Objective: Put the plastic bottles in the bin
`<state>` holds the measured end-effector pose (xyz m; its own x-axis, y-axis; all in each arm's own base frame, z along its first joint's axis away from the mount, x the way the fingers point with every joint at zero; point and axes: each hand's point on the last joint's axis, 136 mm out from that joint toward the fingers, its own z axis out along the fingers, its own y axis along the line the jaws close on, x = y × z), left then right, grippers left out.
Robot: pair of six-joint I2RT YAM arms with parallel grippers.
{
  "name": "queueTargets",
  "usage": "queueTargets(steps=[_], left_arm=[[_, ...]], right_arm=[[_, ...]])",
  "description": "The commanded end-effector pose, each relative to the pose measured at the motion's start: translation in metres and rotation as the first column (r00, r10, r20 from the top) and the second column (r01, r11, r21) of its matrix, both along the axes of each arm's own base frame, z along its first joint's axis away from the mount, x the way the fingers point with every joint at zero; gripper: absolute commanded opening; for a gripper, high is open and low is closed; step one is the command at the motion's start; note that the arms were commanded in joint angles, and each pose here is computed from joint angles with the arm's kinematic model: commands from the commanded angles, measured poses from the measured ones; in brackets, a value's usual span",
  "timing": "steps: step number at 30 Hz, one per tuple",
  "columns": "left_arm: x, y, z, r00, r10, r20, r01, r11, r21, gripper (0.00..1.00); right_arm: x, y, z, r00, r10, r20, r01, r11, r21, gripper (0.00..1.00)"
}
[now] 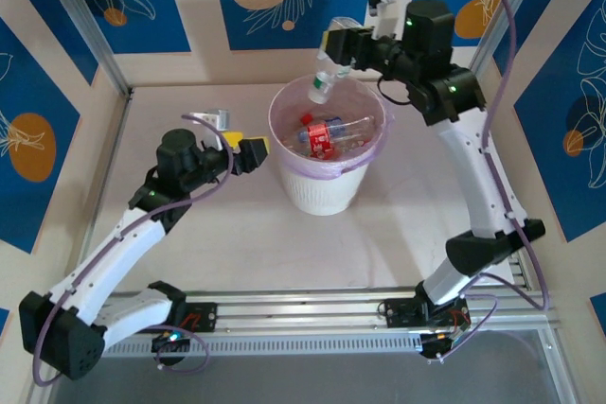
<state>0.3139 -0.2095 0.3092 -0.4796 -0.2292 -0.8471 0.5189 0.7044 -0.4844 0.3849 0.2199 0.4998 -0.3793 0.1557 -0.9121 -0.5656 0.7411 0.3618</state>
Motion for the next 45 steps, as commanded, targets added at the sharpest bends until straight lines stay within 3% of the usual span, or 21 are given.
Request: queueTargets(steps=[1,12,21,25,28,36,45], left_arm=[[0.007,-0.012,0.022,1.0,-0.018,-0.002,0.018,0.998,-0.055,0.85],[0.033,-0.031,0.013,0.998,0.022,-0.06,-0.023,1.0,-0.012,0.68],[0.036,-0.04,0.01,0.998,0.013,-0.066,-0.013,1.0,-0.002,0.56],[0.038,-0.04,0.009,0.997,0.021,-0.068,-0.02,1.0,0.009,0.54],[0.039,-0.04,0.01,0.998,0.019,-0.068,-0.018,1.0,0.016,0.53],[0.041,-0.042,0.007,0.997,0.019,-0.071,-0.017,0.999,0.027,0.52],[0.043,-0.043,0.006,0.997,0.019,-0.071,-0.017,0.999,0.033,0.51]], right_arm=[[-0.009,-0.006,-0.039,0.994,0.026,-0.103,-0.034,0.996,-0.08,0.39],[-0.016,0.013,-0.113,0.942,0.111,-0.318,-0.172,0.97,-0.171,0.39],[-0.004,0.042,-0.157,0.892,0.166,-0.42,-0.25,0.956,-0.153,0.41],[0.003,0.054,-0.174,0.876,0.173,-0.45,-0.272,0.948,-0.166,0.47],[0.008,0.058,-0.184,0.868,0.162,-0.47,-0.273,0.945,-0.178,0.57],[0.018,0.037,-0.169,0.916,0.053,-0.397,-0.174,0.946,-0.275,0.75],[0.013,0.012,-0.144,0.95,-0.038,-0.309,-0.075,0.934,-0.348,0.77]])
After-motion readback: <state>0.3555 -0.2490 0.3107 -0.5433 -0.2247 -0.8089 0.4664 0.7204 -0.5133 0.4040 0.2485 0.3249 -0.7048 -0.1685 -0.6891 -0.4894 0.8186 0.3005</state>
